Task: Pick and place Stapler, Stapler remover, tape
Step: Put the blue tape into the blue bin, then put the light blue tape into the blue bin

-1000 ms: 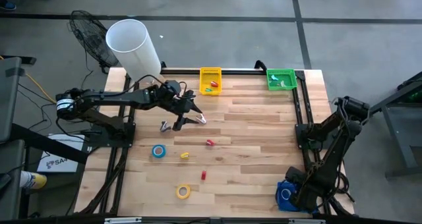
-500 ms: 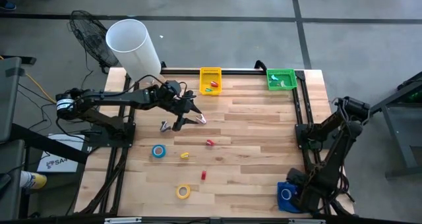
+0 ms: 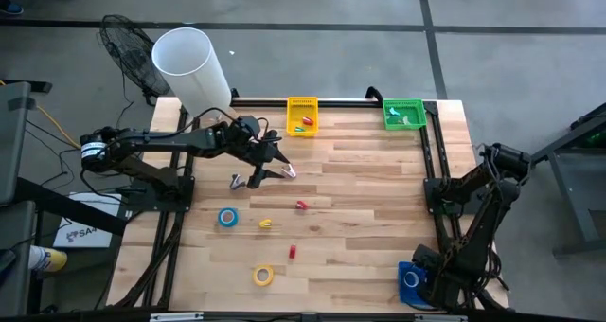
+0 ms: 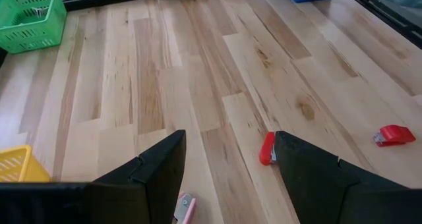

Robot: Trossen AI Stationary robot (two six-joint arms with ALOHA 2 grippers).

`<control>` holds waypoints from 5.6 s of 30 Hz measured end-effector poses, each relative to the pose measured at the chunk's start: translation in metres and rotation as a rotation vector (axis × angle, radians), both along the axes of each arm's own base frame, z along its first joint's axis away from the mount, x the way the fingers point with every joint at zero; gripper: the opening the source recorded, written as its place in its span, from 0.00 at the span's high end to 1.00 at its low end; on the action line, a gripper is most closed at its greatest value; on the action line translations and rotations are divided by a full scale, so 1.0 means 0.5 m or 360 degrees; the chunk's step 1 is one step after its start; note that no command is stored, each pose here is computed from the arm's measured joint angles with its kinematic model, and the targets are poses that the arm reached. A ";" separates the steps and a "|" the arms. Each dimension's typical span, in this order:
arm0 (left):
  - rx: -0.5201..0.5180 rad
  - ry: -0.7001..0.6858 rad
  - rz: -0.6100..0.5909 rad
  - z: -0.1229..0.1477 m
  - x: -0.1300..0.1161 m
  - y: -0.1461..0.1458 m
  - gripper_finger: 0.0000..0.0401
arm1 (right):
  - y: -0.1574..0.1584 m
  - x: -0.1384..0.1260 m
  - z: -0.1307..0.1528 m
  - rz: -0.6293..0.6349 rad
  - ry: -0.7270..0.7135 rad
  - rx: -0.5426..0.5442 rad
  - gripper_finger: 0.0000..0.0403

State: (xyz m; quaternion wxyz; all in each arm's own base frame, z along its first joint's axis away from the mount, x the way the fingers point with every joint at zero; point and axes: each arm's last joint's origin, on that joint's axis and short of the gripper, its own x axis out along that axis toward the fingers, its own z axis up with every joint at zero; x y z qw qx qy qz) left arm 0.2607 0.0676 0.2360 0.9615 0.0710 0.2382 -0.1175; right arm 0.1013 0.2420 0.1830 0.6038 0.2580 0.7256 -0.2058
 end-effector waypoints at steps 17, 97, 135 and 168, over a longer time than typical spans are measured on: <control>-0.0010 0.0004 0.0006 0.000 0.000 0.000 0.43 | 0.001 -0.003 0.001 -0.0014 0.0078 0.0031 0.87; -0.0537 0.1439 0.1196 -0.148 -0.173 -0.185 0.43 | -0.253 0.084 0.155 0.0532 -0.1034 -0.1446 0.70; -0.0590 0.1408 0.0999 -0.142 -0.210 -0.221 0.53 | -0.246 0.088 0.148 0.0657 -0.0910 -0.1280 0.70; -0.0503 0.1578 0.1038 -0.189 -0.184 -0.229 0.82 | -0.236 0.096 0.147 0.0604 -0.0972 -0.1188 0.70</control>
